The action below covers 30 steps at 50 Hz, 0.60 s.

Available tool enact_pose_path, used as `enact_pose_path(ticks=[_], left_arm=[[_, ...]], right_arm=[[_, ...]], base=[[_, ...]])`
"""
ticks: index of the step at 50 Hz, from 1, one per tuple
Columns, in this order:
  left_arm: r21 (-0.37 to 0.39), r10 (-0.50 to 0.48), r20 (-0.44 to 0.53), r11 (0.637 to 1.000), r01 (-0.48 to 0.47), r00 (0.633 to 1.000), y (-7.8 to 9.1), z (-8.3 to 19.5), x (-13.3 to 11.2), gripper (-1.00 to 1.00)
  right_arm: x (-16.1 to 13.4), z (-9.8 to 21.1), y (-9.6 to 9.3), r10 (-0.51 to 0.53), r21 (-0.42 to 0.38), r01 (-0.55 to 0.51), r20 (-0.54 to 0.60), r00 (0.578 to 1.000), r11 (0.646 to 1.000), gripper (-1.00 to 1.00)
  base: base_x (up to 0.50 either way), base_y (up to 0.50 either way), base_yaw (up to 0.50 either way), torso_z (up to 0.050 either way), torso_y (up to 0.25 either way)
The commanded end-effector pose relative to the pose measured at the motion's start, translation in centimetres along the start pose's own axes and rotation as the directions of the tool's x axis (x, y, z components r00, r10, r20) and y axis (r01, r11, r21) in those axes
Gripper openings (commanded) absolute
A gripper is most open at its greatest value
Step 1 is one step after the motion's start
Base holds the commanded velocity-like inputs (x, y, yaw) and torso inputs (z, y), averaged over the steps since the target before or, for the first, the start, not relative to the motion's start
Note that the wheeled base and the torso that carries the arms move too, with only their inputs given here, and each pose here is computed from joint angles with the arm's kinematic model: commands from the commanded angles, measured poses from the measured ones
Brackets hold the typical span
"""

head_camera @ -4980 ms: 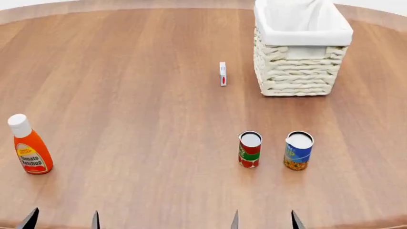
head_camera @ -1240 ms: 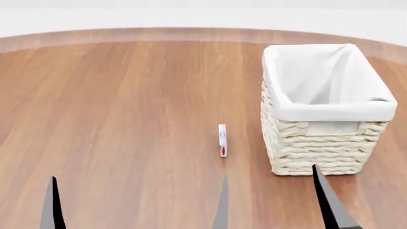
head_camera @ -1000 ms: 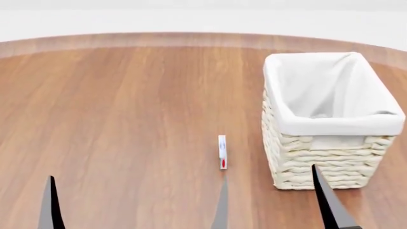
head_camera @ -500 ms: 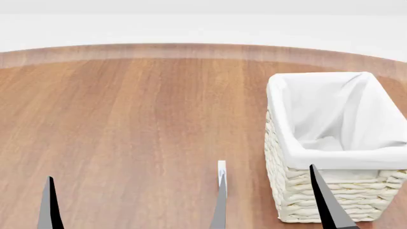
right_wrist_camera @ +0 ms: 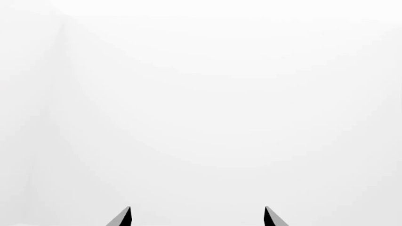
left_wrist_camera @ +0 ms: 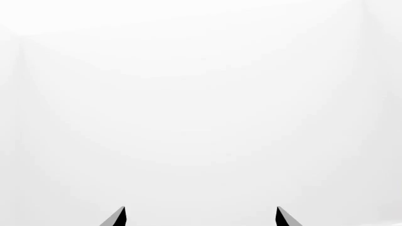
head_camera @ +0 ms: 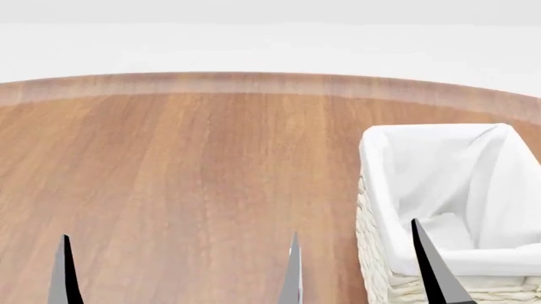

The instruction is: Pick up the alphabet soup and the cream cheese box, and put them in the basket.

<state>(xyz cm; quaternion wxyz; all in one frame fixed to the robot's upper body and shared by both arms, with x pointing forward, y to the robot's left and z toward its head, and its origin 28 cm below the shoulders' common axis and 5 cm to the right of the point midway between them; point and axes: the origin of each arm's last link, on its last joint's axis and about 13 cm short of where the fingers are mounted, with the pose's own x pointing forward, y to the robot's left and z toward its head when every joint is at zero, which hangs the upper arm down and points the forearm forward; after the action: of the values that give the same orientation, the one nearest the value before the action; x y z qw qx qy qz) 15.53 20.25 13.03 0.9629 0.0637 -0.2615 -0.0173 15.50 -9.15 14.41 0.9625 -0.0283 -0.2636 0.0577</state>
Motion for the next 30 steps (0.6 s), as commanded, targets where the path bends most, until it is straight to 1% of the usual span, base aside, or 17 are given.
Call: enact_pose_path(ticks=[1,11,12,14,30], left_arm=[[0.002,-0.001,-0.003,1.000,0.001,1.000,0.00,-0.11,-0.01,1.00],[0.023,-0.011,-0.022,1.000,0.012,1.000,-0.20,-0.37,0.03,1.00],[0.043,-0.010,-0.029,0.999,0.012,1.000,-0.22,-0.42,0.04,1.00],[0.029,-0.010,-0.024,1.000,0.011,1.000,-0.21,-0.35,0.06,1.00],[0.034,-0.010,-0.024,0.999,0.011,1.000,-0.23,-0.39,0.01,1.00]], right_arm=[[-0.06,-0.09,0.07,-0.005,0.000,0.005,0.006,1.000,1.000,1.00],[-0.09,-0.16,0.03,0.001,0.004,-0.001,0.004,1.000,1.000,1.00],[-0.09,-0.14,0.03,0.001,0.003,-0.001,0.004,1.000,1.000,1.00],[-0.07,-0.15,0.00,0.002,0.003,-0.002,0.005,1.000,1.000,1.00],[-0.14,-0.33,0.00,0.004,0.004,-0.004,0.003,1.000,1.000,1.00]], base=[[0.00,0.00,0.00,0.000,0.000],[0.00,0.00,0.00,0.000,0.000],[0.00,0.00,0.00,0.000,-0.121],[0.00,0.00,0.00,0.000,-0.177],[0.00,0.00,0.00,0.000,-0.176]])
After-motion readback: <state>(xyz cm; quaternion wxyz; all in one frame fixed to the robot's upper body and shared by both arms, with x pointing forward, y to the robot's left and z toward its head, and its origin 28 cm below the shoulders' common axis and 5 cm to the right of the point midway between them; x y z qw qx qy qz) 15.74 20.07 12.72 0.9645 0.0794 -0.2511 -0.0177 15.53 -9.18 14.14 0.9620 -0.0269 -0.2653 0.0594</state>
